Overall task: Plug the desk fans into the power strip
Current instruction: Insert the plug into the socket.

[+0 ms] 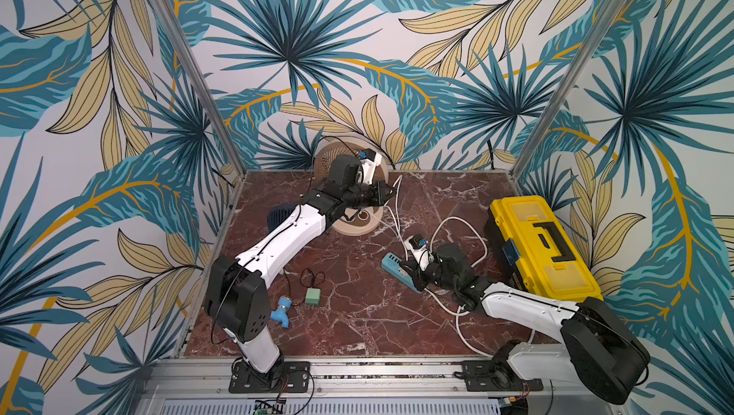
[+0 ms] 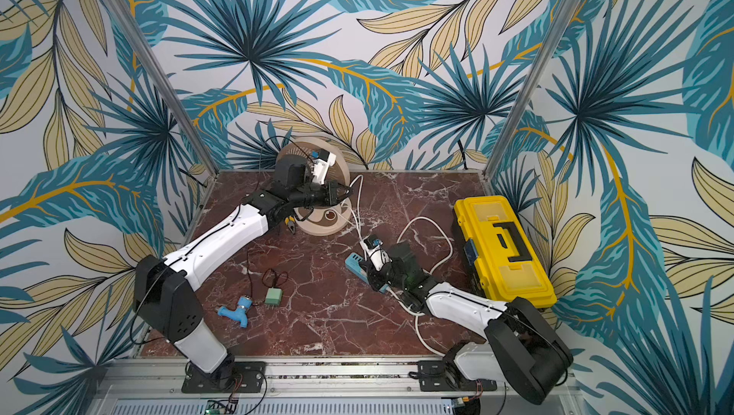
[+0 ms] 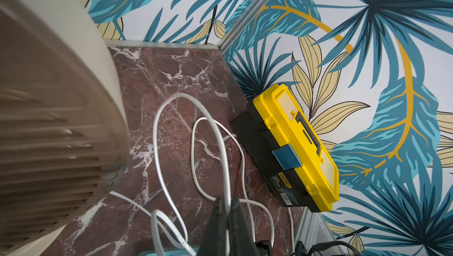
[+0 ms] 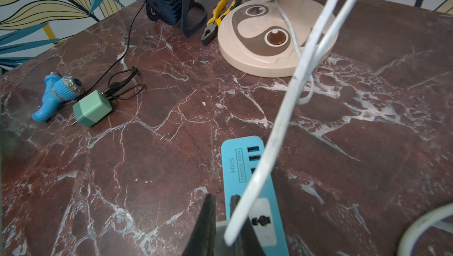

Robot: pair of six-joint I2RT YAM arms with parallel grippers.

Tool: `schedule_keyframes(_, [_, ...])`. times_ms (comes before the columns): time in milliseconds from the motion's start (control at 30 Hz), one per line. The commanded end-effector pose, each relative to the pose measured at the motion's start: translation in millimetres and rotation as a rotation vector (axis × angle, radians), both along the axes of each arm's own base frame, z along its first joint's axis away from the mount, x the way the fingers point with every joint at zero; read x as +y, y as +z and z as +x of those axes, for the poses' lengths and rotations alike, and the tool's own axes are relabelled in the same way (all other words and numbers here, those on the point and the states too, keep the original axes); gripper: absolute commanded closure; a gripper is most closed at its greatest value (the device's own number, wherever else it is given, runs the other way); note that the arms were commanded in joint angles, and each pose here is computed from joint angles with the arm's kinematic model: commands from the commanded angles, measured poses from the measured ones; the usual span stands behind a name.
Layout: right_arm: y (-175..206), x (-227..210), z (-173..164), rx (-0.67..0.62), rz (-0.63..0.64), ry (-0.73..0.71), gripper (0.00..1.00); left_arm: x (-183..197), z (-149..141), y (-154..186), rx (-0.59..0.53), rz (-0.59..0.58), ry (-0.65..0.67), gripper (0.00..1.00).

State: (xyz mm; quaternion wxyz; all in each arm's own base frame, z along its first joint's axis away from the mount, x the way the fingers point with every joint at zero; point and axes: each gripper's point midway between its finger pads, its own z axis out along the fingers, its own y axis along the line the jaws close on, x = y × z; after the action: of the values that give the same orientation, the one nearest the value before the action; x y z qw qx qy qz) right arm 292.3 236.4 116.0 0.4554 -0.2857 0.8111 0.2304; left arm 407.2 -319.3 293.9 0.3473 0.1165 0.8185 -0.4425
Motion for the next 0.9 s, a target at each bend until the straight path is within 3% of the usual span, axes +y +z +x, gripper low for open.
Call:
schedule_keyframes(0, [13, -6, 8, -0.02, -0.001, -0.032, 1.0, -3, 10, 5, -0.054, 0.006, 0.014, 1.0])
schedule_keyframes(200, [7, -18, 10, -0.012, -0.035, -0.084, 1.0, -11, 13, -8, -0.037, 0.022, -0.001, 1.0])
schedule_keyframes(400, [-3, -21, 1, 0.037, 0.01, -0.096, 1.0, -25, 12, -24, -0.012, 0.036, -0.033, 1.0])
schedule_keyframes(867, [-19, -49, -8, -0.03, 0.081, -0.227, 1.0, -62, 6, -56, 0.042, 0.069, -0.123, 1.0])
